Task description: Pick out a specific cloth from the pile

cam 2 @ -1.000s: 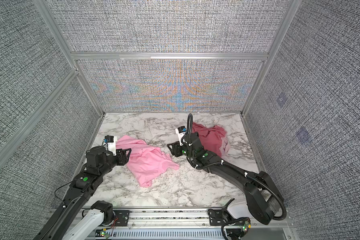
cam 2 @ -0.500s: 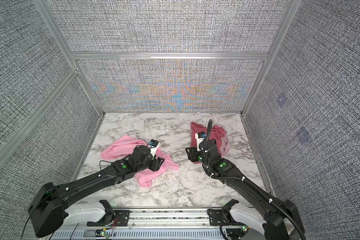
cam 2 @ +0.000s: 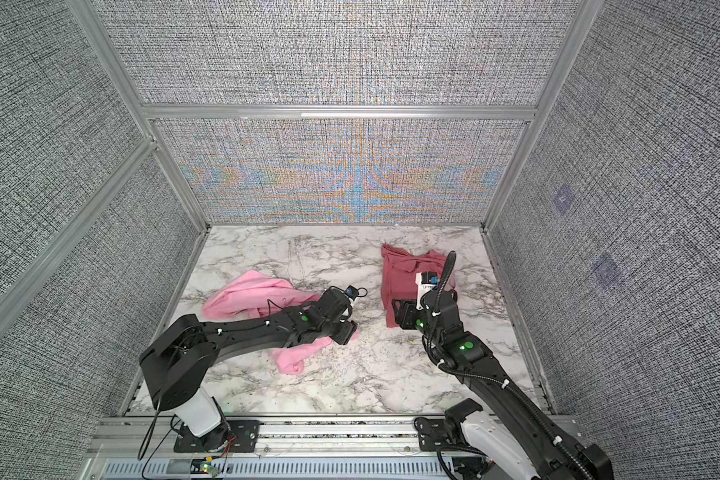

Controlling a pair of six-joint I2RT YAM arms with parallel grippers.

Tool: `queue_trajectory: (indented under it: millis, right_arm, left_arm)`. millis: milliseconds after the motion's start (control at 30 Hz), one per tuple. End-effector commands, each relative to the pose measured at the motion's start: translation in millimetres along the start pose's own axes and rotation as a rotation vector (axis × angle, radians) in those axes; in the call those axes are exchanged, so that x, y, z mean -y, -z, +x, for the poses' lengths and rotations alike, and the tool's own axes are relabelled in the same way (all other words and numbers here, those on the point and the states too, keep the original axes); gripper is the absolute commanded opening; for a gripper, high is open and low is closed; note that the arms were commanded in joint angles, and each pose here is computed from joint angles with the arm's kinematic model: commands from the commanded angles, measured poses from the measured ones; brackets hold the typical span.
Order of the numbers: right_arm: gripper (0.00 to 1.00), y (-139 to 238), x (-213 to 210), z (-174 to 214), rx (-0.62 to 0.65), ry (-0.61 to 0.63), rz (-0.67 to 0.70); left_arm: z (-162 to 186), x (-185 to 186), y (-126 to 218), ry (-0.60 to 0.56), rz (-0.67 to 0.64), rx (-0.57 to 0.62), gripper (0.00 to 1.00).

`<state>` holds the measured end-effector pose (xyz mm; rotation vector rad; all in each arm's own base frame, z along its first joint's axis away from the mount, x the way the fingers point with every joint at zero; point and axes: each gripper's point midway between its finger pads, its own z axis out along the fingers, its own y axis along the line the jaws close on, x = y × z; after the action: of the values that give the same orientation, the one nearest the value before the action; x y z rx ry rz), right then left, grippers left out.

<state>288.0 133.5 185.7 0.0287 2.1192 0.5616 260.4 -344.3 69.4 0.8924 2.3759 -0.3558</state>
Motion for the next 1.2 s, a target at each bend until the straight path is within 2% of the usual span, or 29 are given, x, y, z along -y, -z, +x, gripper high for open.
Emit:
queue_trajectory:
  millis: [0, 400, 533, 600, 800, 967, 1167]
  right_arm:
    - [0.59, -1, -3, 0, 0.001, -0.016, -0.025]
    - [0.59, -8, -2, 0, -0.014, -0.028, -0.029]
    - [0.59, -10, -2, -1, -0.017, -0.027, -0.027]
    - [0.59, -12, -2, -2, -0.018, -0.032, -0.025]
    - [0.59, -12, -2, -6, -0.007, -0.037, -0.023]
    - [0.59, -11, -4, -11, -0.002, -0.036, -0.024]
    - [0.59, -14, -7, -16, 0.004, -0.043, -0.033]
  left_arm:
    - [9, 1, -5, -0.039, -0.006, -0.038, 0.65]
    - [32, 5, -16, -0.053, 0.009, -0.116, 0.65]
    - [36, 1, -20, -0.035, -0.018, -0.126, 0.61]
    - [35, -4, -20, -0.02, -0.05, -0.137, 0.52]
    - [21, -12, -12, -0.014, -0.103, -0.086, 0.0]
    - [-12, -23, 12, 0.007, -0.17, 0.017, 0.0]
    - [-72, -42, 60, 0.082, -0.205, 0.196, 0.0]
